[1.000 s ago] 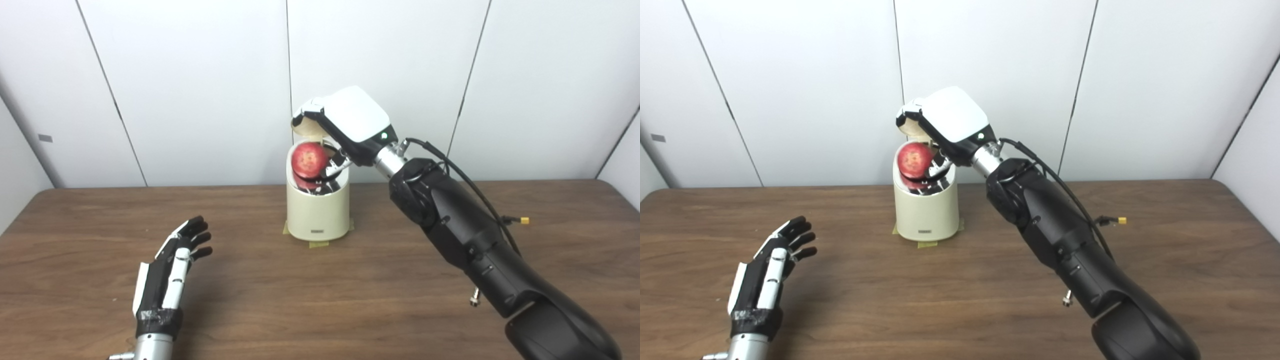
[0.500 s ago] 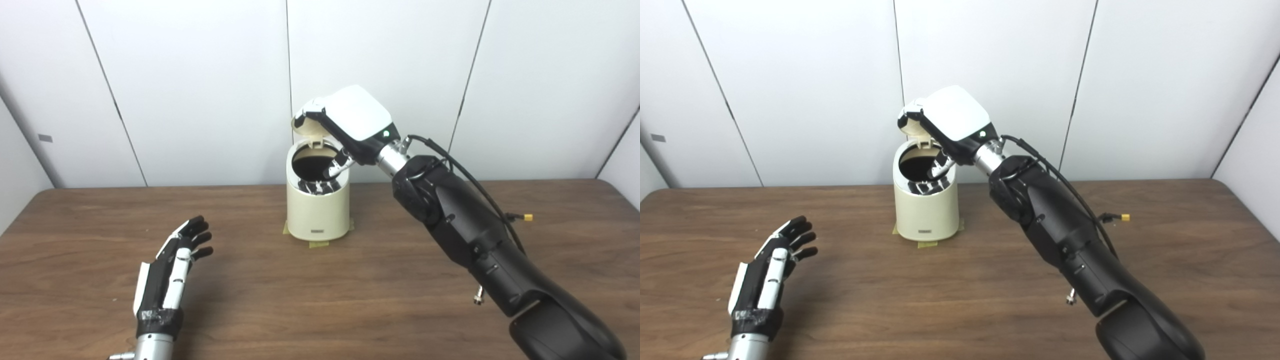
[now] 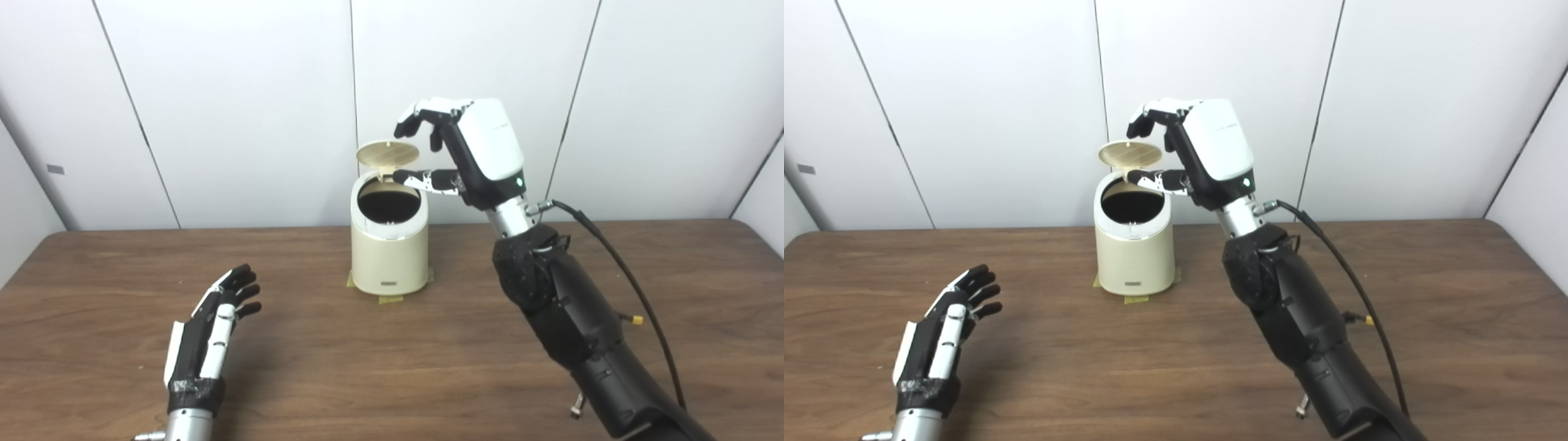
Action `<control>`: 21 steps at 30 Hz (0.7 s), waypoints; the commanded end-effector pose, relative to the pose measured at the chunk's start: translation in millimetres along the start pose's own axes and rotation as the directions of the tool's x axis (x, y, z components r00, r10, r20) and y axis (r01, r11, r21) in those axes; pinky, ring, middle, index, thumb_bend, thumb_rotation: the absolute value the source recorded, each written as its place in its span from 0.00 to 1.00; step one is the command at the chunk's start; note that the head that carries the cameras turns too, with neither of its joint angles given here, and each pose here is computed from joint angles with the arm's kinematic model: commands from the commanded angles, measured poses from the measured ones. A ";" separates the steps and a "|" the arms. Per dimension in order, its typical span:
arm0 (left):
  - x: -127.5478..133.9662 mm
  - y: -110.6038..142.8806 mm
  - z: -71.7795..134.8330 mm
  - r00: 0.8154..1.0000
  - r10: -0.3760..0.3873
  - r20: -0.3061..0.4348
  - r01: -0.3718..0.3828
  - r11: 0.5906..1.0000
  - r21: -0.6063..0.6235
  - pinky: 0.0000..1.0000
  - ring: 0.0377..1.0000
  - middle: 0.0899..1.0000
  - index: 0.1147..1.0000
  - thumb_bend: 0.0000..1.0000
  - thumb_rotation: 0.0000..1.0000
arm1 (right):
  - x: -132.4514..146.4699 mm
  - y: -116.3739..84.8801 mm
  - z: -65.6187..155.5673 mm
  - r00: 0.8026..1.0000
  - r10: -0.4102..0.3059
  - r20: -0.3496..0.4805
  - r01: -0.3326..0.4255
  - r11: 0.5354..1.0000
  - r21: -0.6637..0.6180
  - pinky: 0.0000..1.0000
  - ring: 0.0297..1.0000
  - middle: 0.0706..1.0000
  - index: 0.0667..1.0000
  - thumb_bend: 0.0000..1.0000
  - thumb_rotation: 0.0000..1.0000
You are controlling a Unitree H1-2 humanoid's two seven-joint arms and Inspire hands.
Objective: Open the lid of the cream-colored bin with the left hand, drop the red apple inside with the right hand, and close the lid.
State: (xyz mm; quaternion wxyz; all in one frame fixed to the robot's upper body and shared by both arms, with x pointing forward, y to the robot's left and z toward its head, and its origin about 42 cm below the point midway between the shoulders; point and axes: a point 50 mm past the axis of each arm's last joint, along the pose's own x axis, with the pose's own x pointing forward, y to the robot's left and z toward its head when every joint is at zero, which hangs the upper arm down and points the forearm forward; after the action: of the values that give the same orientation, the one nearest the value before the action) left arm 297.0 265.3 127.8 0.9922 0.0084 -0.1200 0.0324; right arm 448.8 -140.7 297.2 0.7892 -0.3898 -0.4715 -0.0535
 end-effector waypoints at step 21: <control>104.8 9.3 102.0 0.954 -0.181 0.240 0.078 0.920 0.384 0.70 0.73 0.70 0.69 0.48 0.85 | -160.8 -37.4 -3.3 0.904 0.259 -0.340 -0.043 0.847 0.530 0.76 0.84 0.84 0.82 0.21 0.91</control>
State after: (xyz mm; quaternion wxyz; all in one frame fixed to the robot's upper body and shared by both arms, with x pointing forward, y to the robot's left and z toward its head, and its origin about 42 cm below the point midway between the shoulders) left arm 362.3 286.2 211.7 0.9645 0.1858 -0.1873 -0.0152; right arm 343.9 -209.8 176.3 0.9508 -0.1957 -0.2332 0.0572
